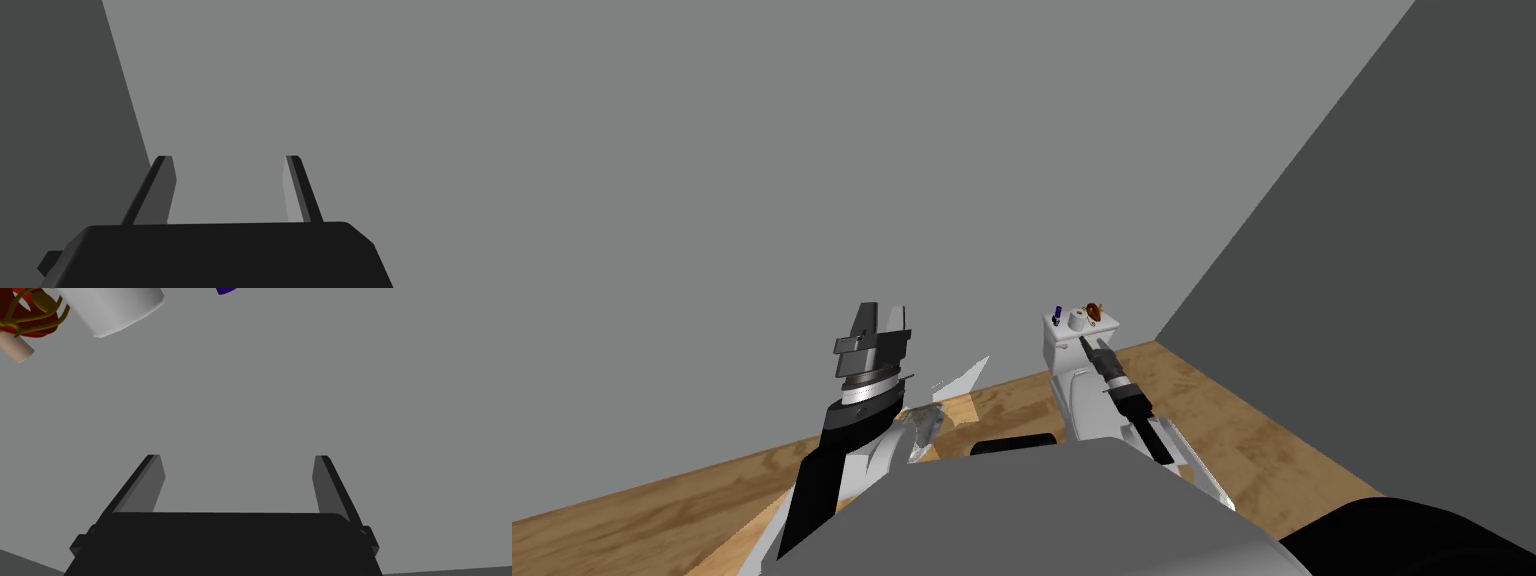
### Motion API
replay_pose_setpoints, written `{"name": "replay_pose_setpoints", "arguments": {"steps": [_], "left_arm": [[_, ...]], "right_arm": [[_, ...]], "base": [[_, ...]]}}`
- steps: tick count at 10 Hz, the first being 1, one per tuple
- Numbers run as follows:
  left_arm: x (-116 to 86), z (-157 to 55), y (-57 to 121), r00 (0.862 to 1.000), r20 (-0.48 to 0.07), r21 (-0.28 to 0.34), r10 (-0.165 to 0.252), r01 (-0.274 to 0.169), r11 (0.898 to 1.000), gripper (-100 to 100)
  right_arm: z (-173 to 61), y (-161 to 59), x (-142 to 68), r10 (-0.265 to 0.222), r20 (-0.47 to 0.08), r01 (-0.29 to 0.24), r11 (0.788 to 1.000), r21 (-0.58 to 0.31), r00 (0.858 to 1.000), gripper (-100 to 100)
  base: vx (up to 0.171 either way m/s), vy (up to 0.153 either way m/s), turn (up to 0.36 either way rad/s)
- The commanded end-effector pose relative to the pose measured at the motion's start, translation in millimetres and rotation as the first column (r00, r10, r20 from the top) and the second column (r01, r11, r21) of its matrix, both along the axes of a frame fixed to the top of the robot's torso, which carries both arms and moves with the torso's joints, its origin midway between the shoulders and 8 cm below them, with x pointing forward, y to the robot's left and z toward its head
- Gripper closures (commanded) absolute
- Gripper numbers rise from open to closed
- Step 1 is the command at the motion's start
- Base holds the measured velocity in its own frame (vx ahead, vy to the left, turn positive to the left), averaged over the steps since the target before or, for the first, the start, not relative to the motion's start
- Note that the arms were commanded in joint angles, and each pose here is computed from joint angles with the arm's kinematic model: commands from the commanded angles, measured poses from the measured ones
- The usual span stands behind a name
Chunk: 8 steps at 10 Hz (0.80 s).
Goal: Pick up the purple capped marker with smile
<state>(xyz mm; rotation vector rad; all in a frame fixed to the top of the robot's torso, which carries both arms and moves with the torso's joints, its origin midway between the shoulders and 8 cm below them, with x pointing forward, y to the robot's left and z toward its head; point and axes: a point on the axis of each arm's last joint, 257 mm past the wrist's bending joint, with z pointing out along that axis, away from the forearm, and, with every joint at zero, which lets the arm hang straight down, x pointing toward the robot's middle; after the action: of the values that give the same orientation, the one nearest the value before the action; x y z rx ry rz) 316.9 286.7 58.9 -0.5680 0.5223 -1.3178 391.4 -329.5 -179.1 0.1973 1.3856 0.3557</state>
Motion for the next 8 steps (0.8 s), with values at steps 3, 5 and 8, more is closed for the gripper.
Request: {"name": "replay_pose_setpoints", "arguments": {"steps": [3,5,8], "left_arm": [[0,0,0.0,1.000,0.000,0.000,0.000,0.000,1.000,0],[0,0,0.0,1.000,0.000,0.000,0.000,0.000,1.000,0],[0,0,0.0,1.000,0.000,0.000,0.000,0.000,1.000,0]], "right_arm": [[-34,-2,6,0.008,-0.080,-0.020,0.989,-0.148,0.997,-100],[-47,-1,8,0.019,-0.108,-0.040,0.981,-0.192,0.994,-100],[-64,1,9,0.037,-0.147,-0.073,0.967,-0.245,0.988,-100]], "base": [[0.175,0.041,-0.059],[0.176,0.061,-0.048],[0.195,0.032,-0.041]]}}
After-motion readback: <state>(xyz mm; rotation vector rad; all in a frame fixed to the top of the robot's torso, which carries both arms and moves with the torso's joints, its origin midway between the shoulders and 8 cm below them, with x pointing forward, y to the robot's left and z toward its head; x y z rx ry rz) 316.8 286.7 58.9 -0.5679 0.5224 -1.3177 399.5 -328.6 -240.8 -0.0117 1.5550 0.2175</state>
